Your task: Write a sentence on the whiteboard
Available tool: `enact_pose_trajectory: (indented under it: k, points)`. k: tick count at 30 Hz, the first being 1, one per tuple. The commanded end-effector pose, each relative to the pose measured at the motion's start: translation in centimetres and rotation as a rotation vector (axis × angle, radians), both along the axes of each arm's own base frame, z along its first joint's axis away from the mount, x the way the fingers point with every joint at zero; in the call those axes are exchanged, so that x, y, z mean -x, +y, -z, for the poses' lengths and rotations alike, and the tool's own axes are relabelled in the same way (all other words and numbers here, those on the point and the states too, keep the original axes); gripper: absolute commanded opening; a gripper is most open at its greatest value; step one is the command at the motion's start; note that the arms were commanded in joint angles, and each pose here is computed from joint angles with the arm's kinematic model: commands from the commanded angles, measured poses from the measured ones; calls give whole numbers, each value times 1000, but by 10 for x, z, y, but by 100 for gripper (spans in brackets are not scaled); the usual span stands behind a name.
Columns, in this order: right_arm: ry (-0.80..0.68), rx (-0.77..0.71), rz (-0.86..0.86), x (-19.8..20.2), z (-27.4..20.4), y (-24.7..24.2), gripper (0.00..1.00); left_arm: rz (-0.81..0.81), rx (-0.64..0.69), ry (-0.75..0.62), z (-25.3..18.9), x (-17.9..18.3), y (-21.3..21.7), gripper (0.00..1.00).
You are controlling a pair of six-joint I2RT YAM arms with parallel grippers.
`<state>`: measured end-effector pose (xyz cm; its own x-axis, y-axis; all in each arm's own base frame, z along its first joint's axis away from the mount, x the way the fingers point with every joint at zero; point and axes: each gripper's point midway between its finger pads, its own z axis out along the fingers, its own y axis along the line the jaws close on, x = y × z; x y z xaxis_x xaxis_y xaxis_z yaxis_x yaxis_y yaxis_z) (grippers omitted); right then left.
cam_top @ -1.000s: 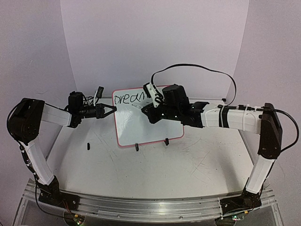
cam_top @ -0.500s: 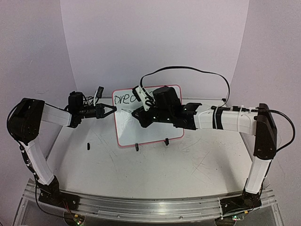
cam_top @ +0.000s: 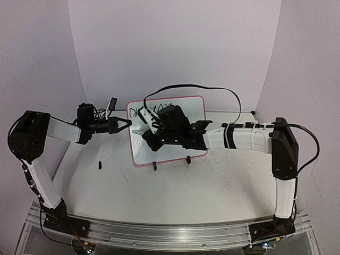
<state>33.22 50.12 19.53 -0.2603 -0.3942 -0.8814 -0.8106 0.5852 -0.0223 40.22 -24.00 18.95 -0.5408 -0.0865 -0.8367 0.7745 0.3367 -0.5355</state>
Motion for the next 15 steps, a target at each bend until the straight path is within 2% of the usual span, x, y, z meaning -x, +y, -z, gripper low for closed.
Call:
enact_pose_trajectory:
  k: [1,15]
  points:
    - [-77,4,120,-27,-22,-9,0,-33,-17,-73,-12,-11,-2,0]
    - [-72,6,133,-39,-15,-4,0,-29,-19,-72,-10,-12,-2,0]
